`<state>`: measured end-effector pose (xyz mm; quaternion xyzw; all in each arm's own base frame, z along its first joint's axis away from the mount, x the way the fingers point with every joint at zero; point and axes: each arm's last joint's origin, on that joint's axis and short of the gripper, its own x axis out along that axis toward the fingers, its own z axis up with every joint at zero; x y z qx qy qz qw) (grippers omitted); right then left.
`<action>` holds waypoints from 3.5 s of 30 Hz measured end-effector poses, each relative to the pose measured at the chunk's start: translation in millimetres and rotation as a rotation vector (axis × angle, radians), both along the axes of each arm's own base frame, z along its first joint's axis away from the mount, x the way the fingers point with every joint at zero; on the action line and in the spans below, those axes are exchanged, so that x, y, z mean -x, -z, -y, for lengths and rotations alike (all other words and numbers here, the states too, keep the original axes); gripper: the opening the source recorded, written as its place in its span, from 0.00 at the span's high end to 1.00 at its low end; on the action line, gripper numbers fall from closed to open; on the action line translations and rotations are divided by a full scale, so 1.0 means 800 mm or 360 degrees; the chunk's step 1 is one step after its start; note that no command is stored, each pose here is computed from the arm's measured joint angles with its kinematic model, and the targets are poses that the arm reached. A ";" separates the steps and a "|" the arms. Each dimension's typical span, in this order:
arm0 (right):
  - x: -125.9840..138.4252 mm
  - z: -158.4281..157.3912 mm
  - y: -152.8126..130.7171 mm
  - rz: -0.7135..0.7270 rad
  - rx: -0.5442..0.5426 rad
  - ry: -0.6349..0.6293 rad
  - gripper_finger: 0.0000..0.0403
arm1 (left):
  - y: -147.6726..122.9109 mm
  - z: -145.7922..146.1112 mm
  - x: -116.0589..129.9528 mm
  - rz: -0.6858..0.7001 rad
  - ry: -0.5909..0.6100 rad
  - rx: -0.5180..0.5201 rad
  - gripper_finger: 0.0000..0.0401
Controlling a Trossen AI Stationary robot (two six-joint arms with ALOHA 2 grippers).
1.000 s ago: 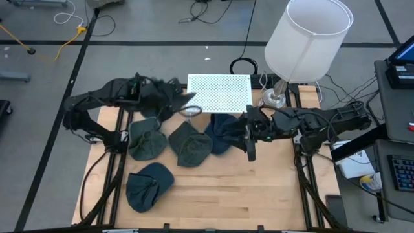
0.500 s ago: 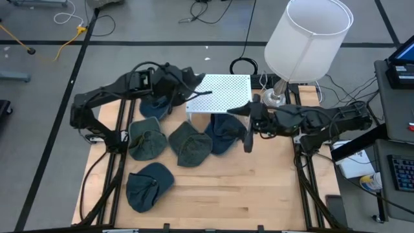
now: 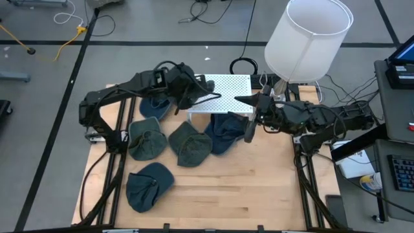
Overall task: Pick & Place hat
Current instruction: Put the bottom right gray cap on the shelf
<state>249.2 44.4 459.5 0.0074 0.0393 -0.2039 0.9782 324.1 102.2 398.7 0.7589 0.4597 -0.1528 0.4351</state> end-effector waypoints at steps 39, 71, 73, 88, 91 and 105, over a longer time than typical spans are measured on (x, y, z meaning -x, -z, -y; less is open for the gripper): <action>0.000 -0.003 0.000 -0.0029 0.0065 -0.0024 0.37 | 0.046 -0.048 -0.052 0.0173 0.0303 0.0200 0.94; 0.000 -0.003 0.000 -0.0052 0.0117 -0.0023 0.37 | 0.105 -0.076 -0.059 0.0447 0.0210 0.0248 0.94; 0.000 -0.003 0.000 -0.0052 0.0117 -0.0022 0.37 | 0.105 -0.080 -0.057 0.0449 0.0187 0.0251 0.94; 0.000 -0.003 0.000 -0.0055 0.0117 -0.0022 0.37 | 0.132 -0.086 -0.074 0.0428 0.0183 0.0298 0.94; 0.000 -0.003 0.001 -0.0063 0.0113 -0.0022 0.37 | 0.141 -0.088 -0.081 0.0413 0.0193 0.0261 0.94; 0.000 -0.003 0.001 -0.0068 0.0123 -0.0028 0.37 | 0.147 -0.093 -0.084 0.0432 0.0105 0.0244 0.69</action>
